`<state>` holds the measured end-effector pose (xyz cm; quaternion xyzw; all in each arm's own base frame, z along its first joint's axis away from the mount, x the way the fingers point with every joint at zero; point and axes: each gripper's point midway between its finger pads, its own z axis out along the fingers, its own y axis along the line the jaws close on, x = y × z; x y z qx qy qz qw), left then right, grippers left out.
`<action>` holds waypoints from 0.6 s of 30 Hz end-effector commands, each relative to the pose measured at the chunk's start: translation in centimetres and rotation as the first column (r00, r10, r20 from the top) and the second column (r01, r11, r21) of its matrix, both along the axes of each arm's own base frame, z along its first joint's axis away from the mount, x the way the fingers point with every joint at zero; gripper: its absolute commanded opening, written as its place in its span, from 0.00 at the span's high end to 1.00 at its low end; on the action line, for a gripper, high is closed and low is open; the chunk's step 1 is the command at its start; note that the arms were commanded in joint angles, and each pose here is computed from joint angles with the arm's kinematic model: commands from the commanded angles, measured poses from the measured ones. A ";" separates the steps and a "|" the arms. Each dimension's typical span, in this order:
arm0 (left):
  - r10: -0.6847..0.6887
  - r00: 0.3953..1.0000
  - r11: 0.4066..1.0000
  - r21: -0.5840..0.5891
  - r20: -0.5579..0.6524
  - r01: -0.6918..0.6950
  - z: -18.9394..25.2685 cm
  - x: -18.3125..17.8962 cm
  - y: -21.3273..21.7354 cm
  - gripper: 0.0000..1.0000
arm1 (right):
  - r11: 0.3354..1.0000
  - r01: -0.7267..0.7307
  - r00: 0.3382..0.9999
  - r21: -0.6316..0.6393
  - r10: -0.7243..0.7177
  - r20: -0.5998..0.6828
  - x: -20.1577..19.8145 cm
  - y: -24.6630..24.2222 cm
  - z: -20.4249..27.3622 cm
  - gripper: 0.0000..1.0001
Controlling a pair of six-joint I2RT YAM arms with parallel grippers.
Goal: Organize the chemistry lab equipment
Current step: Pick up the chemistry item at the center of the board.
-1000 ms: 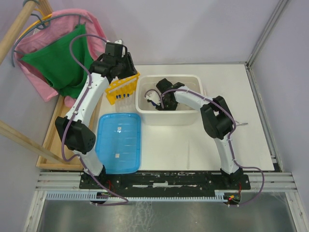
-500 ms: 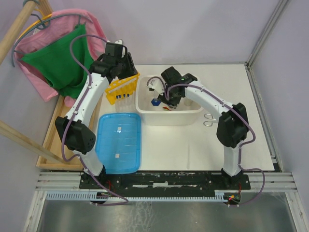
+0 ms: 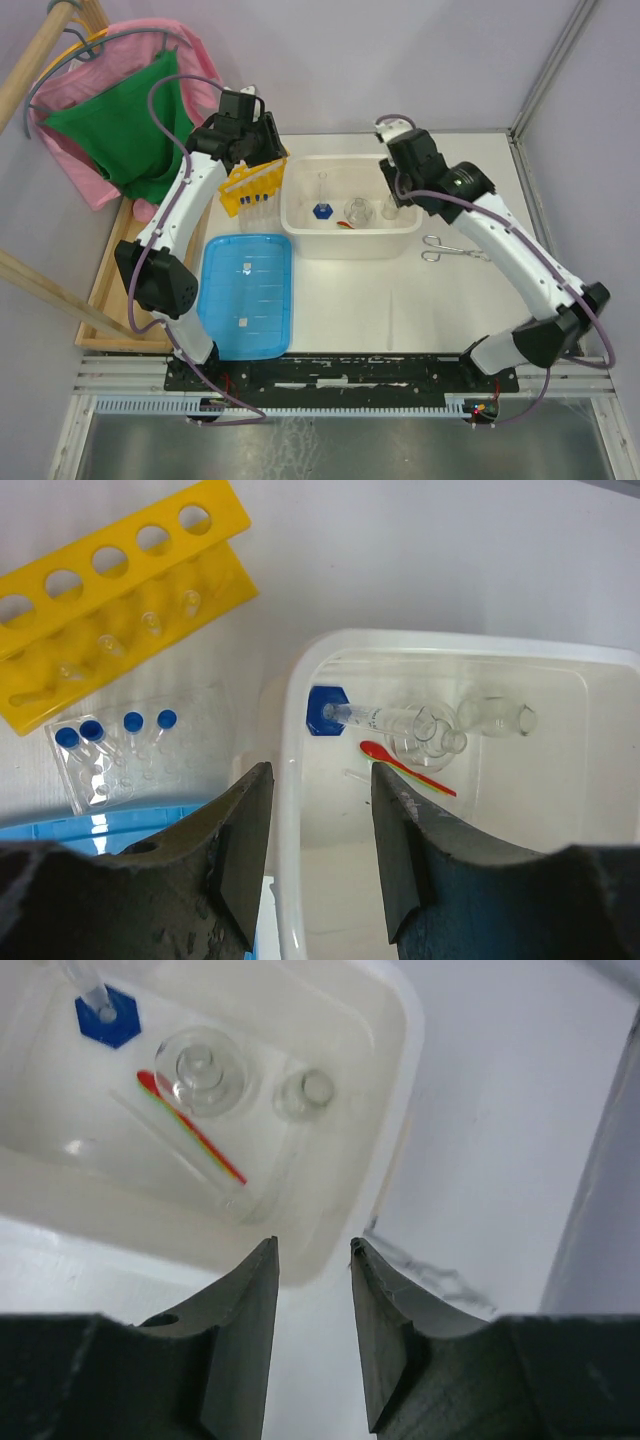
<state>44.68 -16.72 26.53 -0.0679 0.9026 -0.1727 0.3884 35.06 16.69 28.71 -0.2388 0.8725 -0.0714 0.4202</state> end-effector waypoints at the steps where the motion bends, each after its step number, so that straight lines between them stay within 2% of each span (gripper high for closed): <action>1: -0.003 0.995 1.000 0.003 0.104 0.003 2.9 1.2 0.2 0.48 | 0.904 0.376 0.916 0.204 -0.330 -0.226 -7.4 -2.8 -5.1 0.58; 3: -0.006 0.994 1.000 0.007 0.110 0.006 3.1 1.3 0.3 0.48 | 0.859 0.453 0.873 0.239 -0.374 -0.313 -10.3 -3.2 -7.7 0.59; 5: -0.012 0.994 1.000 0.011 0.112 0.011 3.2 1.4 0.2 0.48 | 0.843 0.486 0.848 0.229 -0.391 -0.359 -12.4 -3.8 -9.5 0.58; 9: -0.021 0.996 1.000 0.011 0.090 0.020 2.3 1.2 0.1 0.49 | 0.858 0.485 0.819 0.167 -0.379 -0.432 -14.8 -4.2 -12.1 0.57; 13: -0.033 0.997 0.999 -0.023 0.073 0.035 1.8 1.0 -0.6 0.49 | 0.861 0.480 0.797 0.167 -0.348 -0.493 -16.3 -3.2 -15.0 0.57; 18: -0.038 0.997 0.998 -0.048 0.065 0.041 1.3 0.8 -0.9 0.49 | 0.882 0.427 0.816 0.199 -0.282 -0.505 -17.2 -1.8 -18.5 0.56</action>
